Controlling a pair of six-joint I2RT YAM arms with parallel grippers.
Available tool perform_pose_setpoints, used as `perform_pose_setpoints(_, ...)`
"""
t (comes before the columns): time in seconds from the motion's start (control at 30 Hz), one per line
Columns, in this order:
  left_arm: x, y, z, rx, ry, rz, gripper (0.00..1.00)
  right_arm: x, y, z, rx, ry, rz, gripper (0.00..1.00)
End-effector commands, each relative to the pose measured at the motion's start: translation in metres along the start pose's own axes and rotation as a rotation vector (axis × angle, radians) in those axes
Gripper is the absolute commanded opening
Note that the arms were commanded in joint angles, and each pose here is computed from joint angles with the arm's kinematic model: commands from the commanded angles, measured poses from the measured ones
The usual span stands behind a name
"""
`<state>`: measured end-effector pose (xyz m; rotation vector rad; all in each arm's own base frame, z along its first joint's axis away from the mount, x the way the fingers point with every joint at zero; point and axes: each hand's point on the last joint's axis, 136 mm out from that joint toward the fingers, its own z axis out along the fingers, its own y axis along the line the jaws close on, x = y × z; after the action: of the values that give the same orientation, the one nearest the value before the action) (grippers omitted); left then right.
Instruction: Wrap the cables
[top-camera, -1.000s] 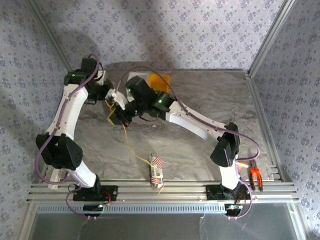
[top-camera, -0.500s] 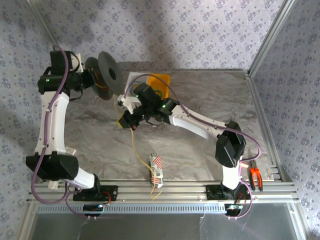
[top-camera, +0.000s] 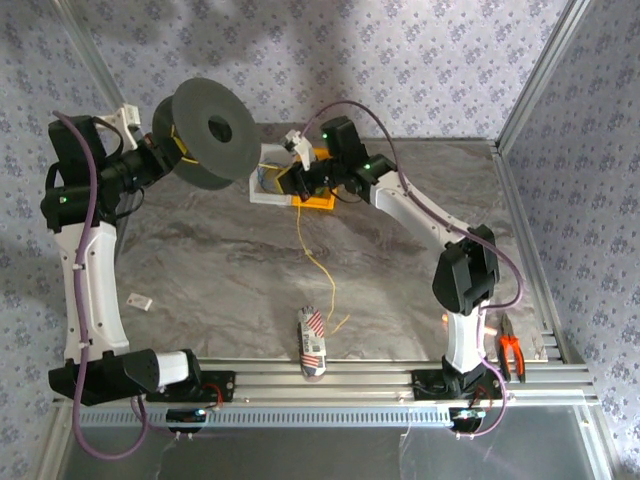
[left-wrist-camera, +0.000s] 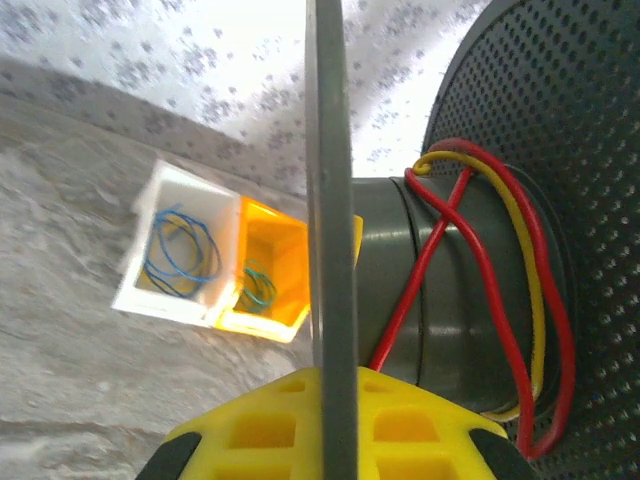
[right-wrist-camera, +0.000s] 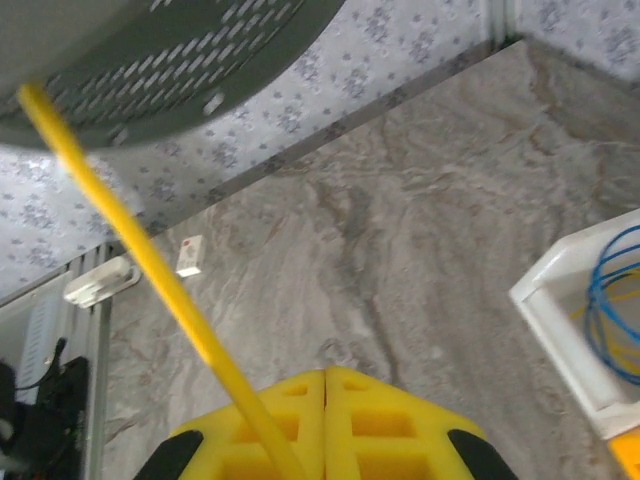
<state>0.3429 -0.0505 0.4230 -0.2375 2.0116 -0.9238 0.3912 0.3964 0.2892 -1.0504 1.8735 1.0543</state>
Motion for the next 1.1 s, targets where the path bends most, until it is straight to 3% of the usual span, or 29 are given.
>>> perform_pose_setpoints(0.0, -0.018, -0.061, -0.039, 0.200, -0.099, 0.137, 0.00, 0.055, -0.076, -0.009, 0.152, 0.153, 0.160, 0.02)
perform_pose_setpoints(0.37, -0.007, -0.077, -0.054, 0.256, -0.090, 0.149, 0.00, 0.087, -0.094, -0.018, 0.112, 0.133, 0.221, 0.30)
perform_pose_setpoints(0.47, -0.011, -0.082, -0.057, 0.273, -0.094, 0.149, 0.00, 0.101, -0.094, -0.017, 0.108, 0.140, 0.238, 0.33)
perform_pose_setpoints(0.7, -0.017, -0.091, -0.064, 0.294, -0.100, 0.151, 0.00, 0.117, -0.099, -0.022, 0.092, 0.137, 0.267, 0.29)
perform_pose_setpoints(0.87, -0.017, -0.094, -0.067, 0.310, -0.101, 0.146, 0.00, 0.126, -0.098, -0.025, 0.084, 0.138, 0.271, 0.16)
perform_pose_setpoints(0.97, -0.019, -0.098, -0.069, 0.323, -0.102, 0.147, 0.00, 0.130, -0.100, -0.028, 0.088, 0.135, 0.279, 0.02)
perform_pose_setpoints(1.07, -0.016, -0.100, -0.070, 0.338, -0.090, 0.157, 0.00, 0.129, -0.104, -0.035, 0.102, 0.121, 0.287, 0.00)
